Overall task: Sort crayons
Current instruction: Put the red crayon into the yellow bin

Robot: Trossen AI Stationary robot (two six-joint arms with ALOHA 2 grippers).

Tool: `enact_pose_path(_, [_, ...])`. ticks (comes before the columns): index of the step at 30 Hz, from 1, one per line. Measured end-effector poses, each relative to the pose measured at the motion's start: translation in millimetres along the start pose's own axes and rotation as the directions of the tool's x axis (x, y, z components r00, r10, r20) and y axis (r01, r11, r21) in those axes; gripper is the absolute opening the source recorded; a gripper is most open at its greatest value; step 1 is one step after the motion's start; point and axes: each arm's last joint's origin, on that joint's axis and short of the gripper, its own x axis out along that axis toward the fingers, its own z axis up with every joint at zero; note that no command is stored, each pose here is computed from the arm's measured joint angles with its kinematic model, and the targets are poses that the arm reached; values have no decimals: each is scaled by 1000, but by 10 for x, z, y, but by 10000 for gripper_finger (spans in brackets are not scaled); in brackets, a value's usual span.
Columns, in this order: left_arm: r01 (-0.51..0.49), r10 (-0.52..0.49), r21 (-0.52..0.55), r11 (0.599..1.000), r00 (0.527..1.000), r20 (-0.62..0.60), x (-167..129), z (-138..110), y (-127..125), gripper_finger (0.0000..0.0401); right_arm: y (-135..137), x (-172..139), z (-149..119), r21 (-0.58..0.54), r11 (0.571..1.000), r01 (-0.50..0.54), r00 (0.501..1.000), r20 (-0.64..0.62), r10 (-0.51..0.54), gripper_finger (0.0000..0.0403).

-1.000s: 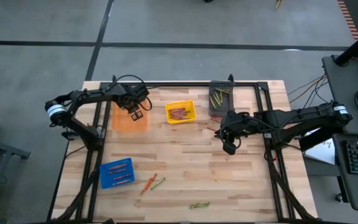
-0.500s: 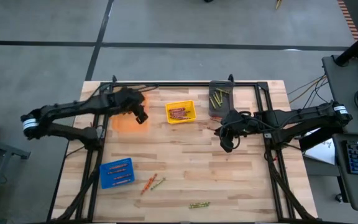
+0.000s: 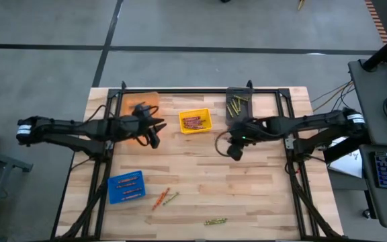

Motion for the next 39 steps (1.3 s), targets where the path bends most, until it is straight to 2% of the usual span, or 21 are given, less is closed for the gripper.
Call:
enact_pose_path(8, [23, -23, 9, 1000, 999, 23, -50, -43, -147, 84, -96, 209, 152, -68, 990, 123, 970, -202, -134, 57])
enact_pose_path(12, [34, -34, 5, 999, 998, 47, -57, -18, -167, 84, -131, 325, 205, -174, 976, 131, 945, -274, -176, 57])
enact_pose_path(17, [35, -35, 7, 999, 998, 48, -55, -16, -168, 84, -142, 476, 155, -441, 897, 37, 920, -336, -203, 57])
enact_pose_path(21, [34, -35, 8, 999, 998, 48, -55, -17, -168, 84, -171, 558, 62, -537, 843, -16, 908, -361, -213, 57])
enact_pose_path(23, [34, -35, 15, 999, 998, 48, -55, -16, -168, 84, -186, 589, 29, -547, 837, -21, 907, -362, -214, 57])
enact_pose_path(28, [23, -25, 26, 999, 998, 51, -54, -16, -166, 84, -217, 653, -15, -519, 855, -7, 915, -348, -204, 58])
enact_pose_path(35, [20, -21, 29, 999, 998, 52, -54, -16, -165, 84, -270, 743, -92, -496, 868, 7, 914, -350, -207, 97])
enact_pose_path(39, [19, -20, 29, 999, 998, 52, -54, -16, -165, 84, -299, 817, -92, -477, 879, 21, 921, -333, -202, 101])
